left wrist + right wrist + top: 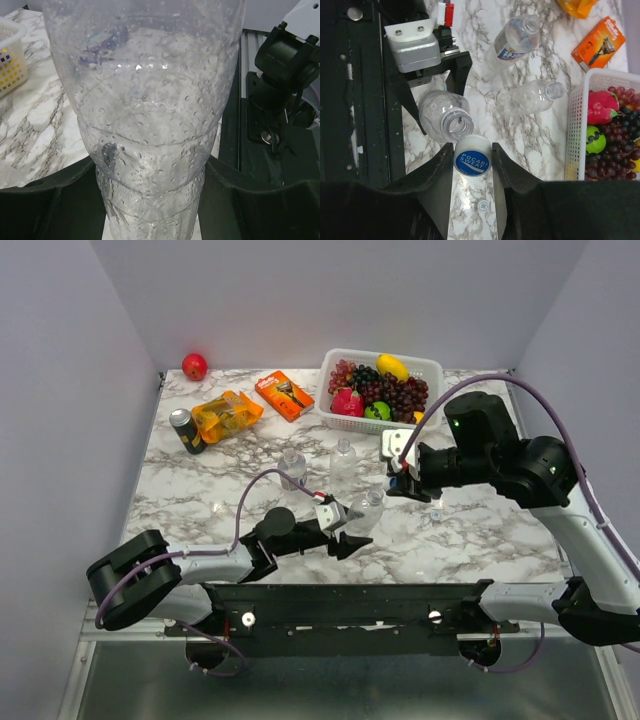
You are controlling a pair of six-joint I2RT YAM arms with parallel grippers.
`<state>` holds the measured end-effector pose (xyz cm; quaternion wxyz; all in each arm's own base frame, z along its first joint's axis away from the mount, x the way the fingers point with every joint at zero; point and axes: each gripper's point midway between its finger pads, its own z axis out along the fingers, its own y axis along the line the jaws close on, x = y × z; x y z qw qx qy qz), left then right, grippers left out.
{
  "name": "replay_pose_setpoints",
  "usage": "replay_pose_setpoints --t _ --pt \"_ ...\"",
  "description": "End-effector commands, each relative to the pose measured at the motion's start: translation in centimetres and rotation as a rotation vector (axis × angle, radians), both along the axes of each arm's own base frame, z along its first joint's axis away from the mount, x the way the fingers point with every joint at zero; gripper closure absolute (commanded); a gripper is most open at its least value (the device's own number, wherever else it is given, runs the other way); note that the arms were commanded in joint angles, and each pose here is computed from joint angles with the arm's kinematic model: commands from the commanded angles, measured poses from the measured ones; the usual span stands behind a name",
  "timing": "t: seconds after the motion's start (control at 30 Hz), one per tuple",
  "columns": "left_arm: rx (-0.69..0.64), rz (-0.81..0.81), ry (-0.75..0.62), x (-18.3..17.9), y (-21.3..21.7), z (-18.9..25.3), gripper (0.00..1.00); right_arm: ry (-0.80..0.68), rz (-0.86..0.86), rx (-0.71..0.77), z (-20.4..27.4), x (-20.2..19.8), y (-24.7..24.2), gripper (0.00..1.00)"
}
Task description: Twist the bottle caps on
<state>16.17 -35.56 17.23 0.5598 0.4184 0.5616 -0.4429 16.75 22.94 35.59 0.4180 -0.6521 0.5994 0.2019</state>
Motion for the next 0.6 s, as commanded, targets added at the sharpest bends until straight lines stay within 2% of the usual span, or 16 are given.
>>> replay_pose_setpoints --t 0.0,0.17,0.57 --pt "-0.097 0.055 -0.065 0.8 0.2 2.3 1.00 0.040 0.161 -0.023 -0.9 -2.5 0.2 0.92" --pt "-0.087 0.063 -0.085 1.0 0.2 2.1 1.00 0.044 0.201 -0.035 -1.3 -2.3 1.0 0.86" --pt "-0.008 0.044 -0.139 0.9 0.5 0.6 1.00 0.037 0.190 -0.073 -1.6 -0.5 2.0 0.86"
